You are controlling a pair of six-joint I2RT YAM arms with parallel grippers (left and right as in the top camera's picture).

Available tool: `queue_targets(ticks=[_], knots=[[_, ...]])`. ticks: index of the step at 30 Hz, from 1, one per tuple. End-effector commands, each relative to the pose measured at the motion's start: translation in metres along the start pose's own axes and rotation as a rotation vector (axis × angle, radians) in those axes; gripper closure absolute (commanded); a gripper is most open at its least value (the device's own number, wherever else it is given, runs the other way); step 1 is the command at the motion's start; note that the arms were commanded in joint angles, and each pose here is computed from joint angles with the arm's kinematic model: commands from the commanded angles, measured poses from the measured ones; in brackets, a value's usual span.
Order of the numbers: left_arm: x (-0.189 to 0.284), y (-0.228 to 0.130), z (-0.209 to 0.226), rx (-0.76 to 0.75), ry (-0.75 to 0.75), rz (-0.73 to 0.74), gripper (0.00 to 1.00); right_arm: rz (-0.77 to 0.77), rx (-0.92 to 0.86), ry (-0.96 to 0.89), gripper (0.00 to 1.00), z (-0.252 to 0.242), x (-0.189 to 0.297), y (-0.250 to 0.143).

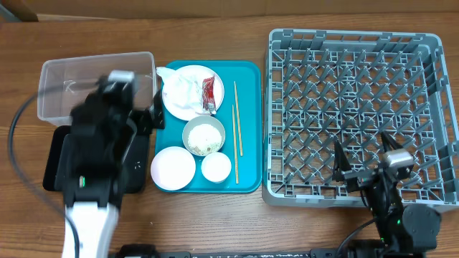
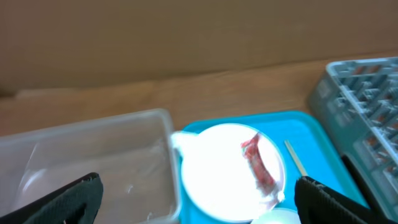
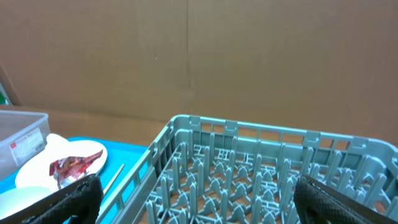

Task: Sort waste into correct bins and load items into the dishwasher
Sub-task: 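Reach the left gripper to the white plate with red wrapper, then sweep the tissue and red wrapper off the plate into the clear bin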

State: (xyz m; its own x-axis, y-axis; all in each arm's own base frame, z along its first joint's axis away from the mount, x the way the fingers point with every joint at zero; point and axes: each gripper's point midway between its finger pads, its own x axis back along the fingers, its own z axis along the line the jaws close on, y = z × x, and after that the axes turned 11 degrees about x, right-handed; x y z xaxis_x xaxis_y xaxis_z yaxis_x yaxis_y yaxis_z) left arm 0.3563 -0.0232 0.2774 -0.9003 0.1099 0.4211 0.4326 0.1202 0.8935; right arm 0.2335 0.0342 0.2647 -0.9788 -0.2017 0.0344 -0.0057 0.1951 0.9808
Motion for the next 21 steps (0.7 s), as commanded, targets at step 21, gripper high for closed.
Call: queue_targets(ticks=[21], knots=[[-0.191, -0.163, -0.073, 0.143, 0.191, 1.02, 0.0, 0.786, -0.284, 0.305, 0.0, 0.018, -0.094, -0.057]])
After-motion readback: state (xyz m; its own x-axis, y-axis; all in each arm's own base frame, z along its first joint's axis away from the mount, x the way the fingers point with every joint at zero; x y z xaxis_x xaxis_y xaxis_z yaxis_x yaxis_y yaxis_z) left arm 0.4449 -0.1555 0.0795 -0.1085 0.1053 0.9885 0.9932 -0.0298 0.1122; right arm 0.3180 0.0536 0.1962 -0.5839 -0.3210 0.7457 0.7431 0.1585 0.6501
